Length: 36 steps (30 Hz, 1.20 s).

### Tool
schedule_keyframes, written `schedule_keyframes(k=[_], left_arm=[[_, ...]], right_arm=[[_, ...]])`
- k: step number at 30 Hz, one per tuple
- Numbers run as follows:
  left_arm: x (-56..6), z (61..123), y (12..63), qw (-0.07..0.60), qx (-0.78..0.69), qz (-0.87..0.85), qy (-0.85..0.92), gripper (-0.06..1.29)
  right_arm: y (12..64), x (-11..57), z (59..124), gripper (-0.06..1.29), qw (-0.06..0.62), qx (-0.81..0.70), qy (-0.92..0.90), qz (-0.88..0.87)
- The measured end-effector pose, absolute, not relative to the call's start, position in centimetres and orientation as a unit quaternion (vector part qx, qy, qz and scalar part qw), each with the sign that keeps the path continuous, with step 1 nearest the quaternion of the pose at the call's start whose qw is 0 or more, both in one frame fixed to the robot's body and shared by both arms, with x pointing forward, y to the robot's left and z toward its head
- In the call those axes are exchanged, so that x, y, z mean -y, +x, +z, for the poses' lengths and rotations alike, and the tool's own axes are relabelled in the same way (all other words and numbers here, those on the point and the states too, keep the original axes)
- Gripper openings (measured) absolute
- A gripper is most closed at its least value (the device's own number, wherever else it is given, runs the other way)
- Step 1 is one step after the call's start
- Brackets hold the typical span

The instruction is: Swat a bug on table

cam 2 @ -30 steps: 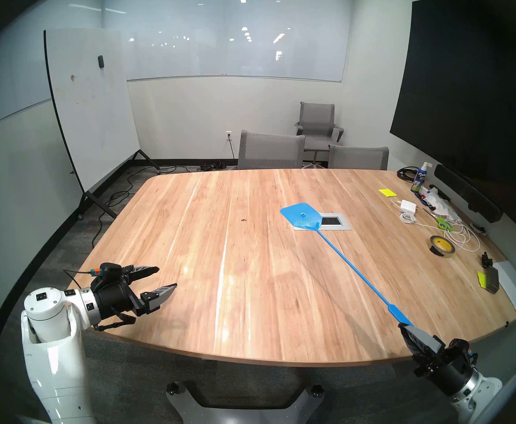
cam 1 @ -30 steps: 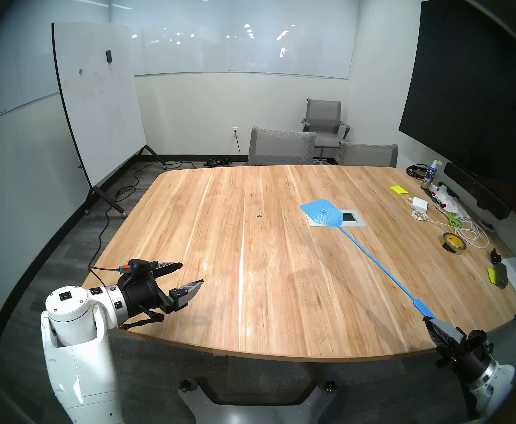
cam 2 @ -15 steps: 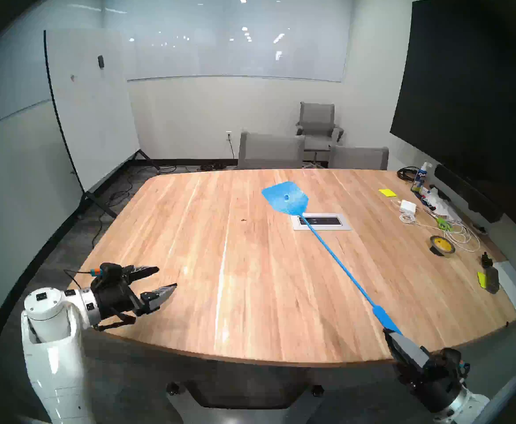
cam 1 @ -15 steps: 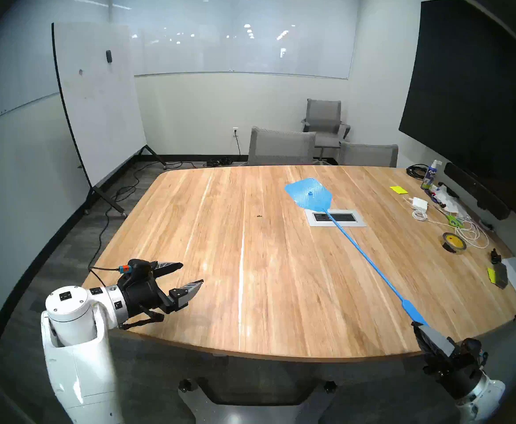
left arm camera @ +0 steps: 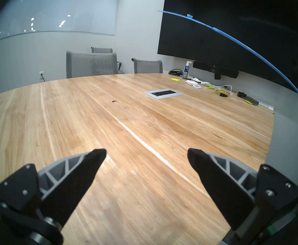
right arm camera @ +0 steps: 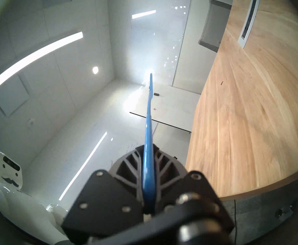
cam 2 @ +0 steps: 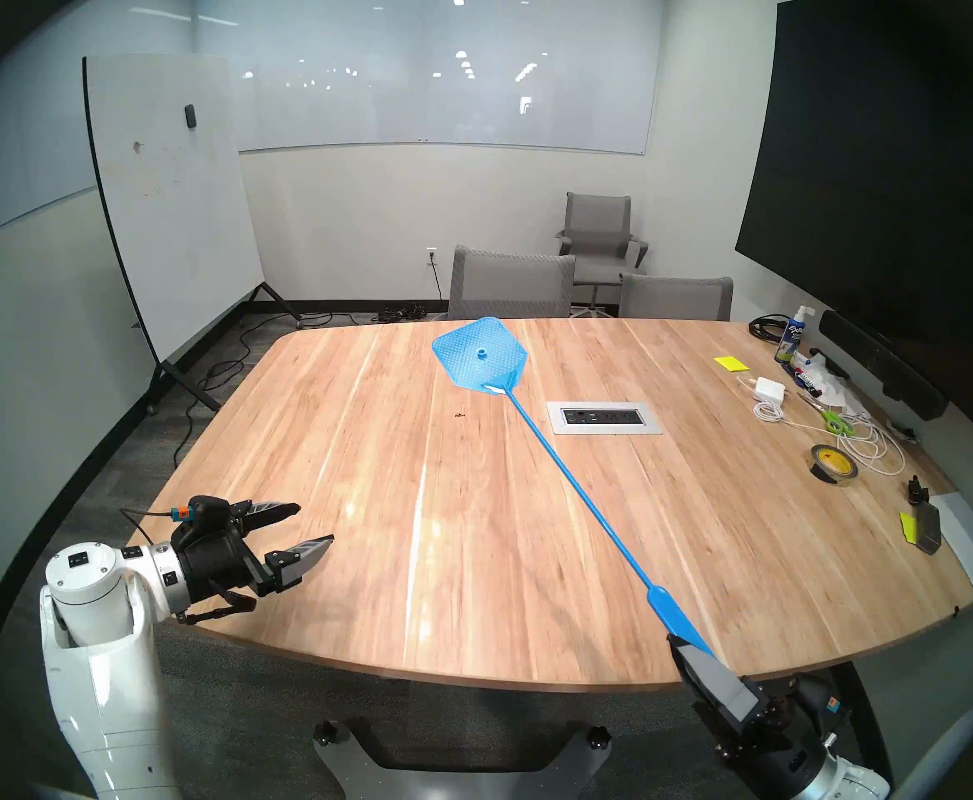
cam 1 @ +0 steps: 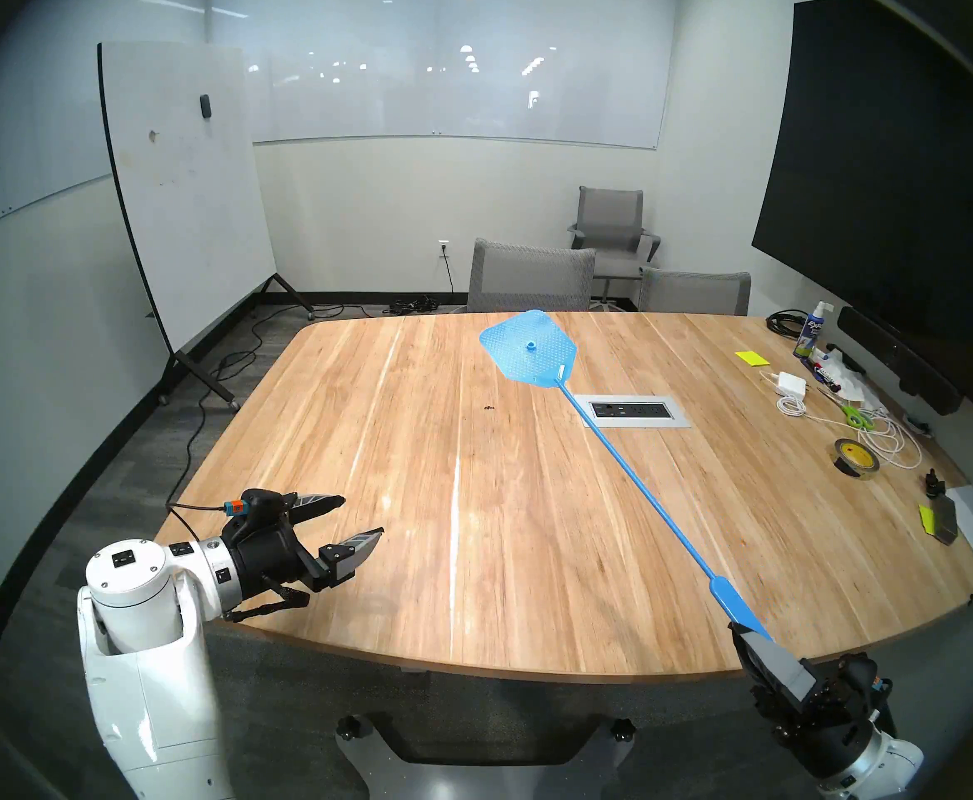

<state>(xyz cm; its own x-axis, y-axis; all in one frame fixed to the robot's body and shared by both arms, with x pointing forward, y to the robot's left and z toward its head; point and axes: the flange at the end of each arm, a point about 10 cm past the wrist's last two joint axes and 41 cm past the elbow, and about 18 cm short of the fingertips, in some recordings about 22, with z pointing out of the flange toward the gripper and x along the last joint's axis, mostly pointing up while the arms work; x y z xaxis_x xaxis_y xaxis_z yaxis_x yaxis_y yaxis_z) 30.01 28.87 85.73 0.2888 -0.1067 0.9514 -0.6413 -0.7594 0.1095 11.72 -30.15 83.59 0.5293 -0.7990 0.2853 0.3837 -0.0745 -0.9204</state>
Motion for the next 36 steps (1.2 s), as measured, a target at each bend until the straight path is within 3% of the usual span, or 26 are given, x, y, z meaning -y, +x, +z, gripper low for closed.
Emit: schedule_keyframes(k=[36], left_arm=[[-28.9, 85.7, 30.0, 0.246, 0.245, 0.544, 0.764, 1.25]], right_arm=[[15.3, 23.8, 85.0, 0.06, 0.63, -0.194, -0.587, -0.47]])
